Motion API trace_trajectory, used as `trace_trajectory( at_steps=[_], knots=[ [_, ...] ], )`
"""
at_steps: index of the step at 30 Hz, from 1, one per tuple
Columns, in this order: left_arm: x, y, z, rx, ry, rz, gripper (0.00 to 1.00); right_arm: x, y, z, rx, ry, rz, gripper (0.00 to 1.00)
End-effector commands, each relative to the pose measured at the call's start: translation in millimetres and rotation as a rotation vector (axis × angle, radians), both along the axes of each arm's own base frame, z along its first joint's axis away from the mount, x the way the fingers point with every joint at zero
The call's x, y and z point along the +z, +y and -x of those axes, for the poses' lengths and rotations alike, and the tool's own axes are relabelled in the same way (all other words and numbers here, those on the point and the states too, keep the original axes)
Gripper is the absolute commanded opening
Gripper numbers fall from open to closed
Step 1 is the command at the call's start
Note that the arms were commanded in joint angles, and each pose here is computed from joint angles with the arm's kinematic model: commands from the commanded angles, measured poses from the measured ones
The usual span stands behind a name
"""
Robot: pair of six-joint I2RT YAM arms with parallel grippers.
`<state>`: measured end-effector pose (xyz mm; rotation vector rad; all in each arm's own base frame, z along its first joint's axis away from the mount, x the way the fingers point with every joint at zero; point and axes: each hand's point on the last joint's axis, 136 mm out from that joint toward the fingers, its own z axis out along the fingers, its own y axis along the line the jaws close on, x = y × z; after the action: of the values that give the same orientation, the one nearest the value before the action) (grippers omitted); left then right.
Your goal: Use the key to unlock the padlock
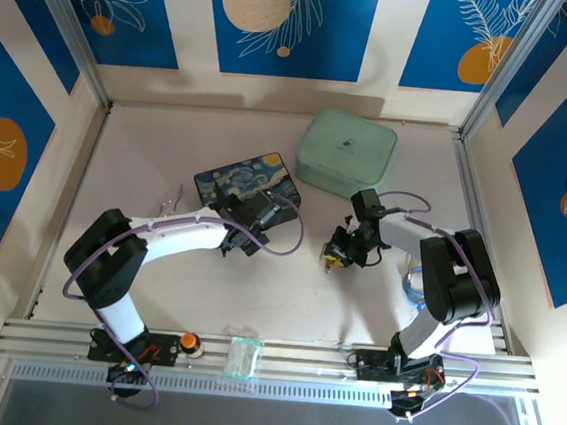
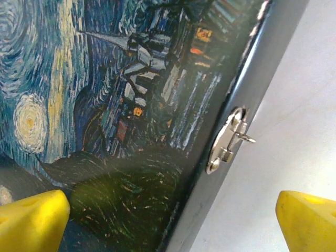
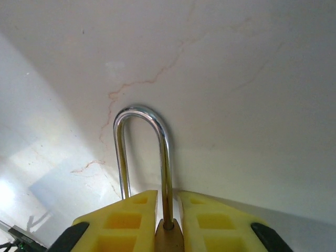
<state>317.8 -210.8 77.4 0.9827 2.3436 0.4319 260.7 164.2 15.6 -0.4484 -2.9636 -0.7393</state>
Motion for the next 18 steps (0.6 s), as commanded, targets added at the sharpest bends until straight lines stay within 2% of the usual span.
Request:
trace_trajectory(
  at_steps=[1,3,12,15,18],
  knots=[
    [-20.5,37.1,26.3,0.062,0.098,-0.092,0.99,-11.4,-14.2,30.9,0.052,0.138,0.105,0.22],
    [-14.5,37.2,25.4,0.063,0.072,-0.066,1.0,-12.0,-14.5,31.7,0.063,0.139,0.128,0.26],
    [16.8,42.5,25.2,0.105,0.007,-0.004,0.99,-7.6,-18.7,37.4,0.106,0.121,0.288,0.27],
    [28.2,41.4,26.7,0.103,-0.007,0.031,0.99,-1.3,-28.7,41.3,0.111,0.109,0.355,0.36],
    [27.3,51.7,29.5,0.142,-0.004,-0.006,1.0,3.5,-34.0,41.6,0.128,0.087,0.411,0.41]
  ],
)
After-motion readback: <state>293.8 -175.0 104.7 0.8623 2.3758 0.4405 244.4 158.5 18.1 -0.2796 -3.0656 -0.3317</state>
